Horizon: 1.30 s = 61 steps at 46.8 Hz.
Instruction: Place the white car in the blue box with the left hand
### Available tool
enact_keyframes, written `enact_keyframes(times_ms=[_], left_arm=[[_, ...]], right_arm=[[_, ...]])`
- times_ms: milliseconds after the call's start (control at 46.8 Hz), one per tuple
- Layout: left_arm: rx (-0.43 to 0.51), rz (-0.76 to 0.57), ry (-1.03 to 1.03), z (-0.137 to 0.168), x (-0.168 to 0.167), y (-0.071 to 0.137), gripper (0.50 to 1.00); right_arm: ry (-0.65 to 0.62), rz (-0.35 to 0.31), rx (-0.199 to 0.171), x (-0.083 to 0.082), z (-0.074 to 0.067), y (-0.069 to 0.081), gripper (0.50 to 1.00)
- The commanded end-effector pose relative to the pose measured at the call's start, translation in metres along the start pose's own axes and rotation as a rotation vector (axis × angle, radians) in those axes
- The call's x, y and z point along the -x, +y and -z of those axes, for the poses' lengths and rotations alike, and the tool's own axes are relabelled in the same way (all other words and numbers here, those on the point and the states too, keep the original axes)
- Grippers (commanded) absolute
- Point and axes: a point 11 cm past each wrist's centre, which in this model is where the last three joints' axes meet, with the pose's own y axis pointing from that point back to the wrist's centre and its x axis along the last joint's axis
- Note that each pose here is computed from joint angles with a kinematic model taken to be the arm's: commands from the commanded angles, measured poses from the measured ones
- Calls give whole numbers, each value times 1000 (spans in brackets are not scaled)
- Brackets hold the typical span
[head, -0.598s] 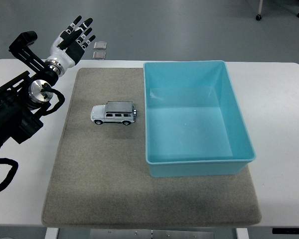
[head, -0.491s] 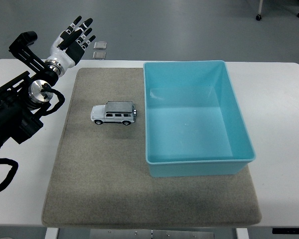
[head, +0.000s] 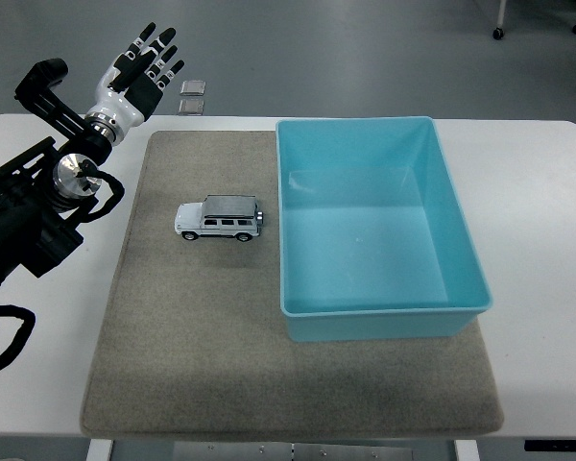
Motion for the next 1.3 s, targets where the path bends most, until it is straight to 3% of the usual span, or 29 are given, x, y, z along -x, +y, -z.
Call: enact_keyframes(times_ms=[0, 427, 812, 1282], left_arm=[[-1, 1, -3, -1, 0, 0, 999], [0, 22, -37, -11, 2, -1, 999], [-8, 138, -195, -41, 20, 4, 996], [-56, 134, -361, -39, 16, 6, 996]], right_arm=[[0, 0, 1, 0, -1, 0, 936], [0, 0, 0, 0, 0, 0, 936], [0, 0, 0, 0, 0, 0, 936], [0, 0, 0, 0, 0, 0, 936]])
